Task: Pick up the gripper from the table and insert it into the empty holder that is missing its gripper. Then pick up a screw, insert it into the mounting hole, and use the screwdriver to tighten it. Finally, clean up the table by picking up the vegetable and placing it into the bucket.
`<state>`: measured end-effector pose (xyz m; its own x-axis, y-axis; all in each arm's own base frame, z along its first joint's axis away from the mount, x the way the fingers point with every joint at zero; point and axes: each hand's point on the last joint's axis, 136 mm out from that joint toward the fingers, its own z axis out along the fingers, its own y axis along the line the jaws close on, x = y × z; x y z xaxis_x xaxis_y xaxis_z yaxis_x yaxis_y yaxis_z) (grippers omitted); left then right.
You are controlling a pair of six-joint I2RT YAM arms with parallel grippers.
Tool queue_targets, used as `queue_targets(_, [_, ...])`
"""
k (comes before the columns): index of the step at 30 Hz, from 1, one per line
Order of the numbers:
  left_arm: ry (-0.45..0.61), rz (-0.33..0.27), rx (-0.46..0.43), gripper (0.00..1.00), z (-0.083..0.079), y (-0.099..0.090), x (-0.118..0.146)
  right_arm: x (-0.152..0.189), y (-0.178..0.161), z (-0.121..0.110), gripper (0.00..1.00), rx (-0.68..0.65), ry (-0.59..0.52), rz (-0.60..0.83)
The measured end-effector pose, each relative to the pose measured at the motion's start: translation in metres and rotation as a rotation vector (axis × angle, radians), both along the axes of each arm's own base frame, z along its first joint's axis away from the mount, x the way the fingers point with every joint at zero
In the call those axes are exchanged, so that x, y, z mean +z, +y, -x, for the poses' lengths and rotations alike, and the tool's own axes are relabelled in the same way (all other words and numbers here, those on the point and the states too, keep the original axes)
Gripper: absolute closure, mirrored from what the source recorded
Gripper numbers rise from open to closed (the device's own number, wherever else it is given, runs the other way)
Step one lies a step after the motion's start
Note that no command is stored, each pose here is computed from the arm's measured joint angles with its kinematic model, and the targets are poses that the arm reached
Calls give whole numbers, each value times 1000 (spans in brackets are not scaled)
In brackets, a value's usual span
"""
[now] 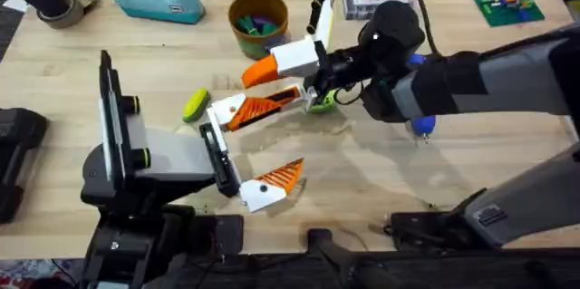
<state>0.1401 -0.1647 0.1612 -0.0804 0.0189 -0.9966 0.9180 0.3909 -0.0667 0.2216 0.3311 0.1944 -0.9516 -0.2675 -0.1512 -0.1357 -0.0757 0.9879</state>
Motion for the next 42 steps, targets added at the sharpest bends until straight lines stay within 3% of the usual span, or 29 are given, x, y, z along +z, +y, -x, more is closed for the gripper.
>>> queue_targets(12, [3,1,0,9,0,0,0,10,-19,-17,7,-68,-51,-43])
queue_targets(16, [3,1,0,9,0,0,0,-5,-35,-22,7,-113,0,-16])
queue_targets(24, [3,1,0,9,0,0,0,-35,-45,-7,7,-146,88,33])
queue_targets(36, [3,1,0,9,0,0,0,-41,-34,19,7,-113,62,26])
queue_targets(42, [3,1,0,9,0,0,0,-40,-32,20,15,-117,57,22])
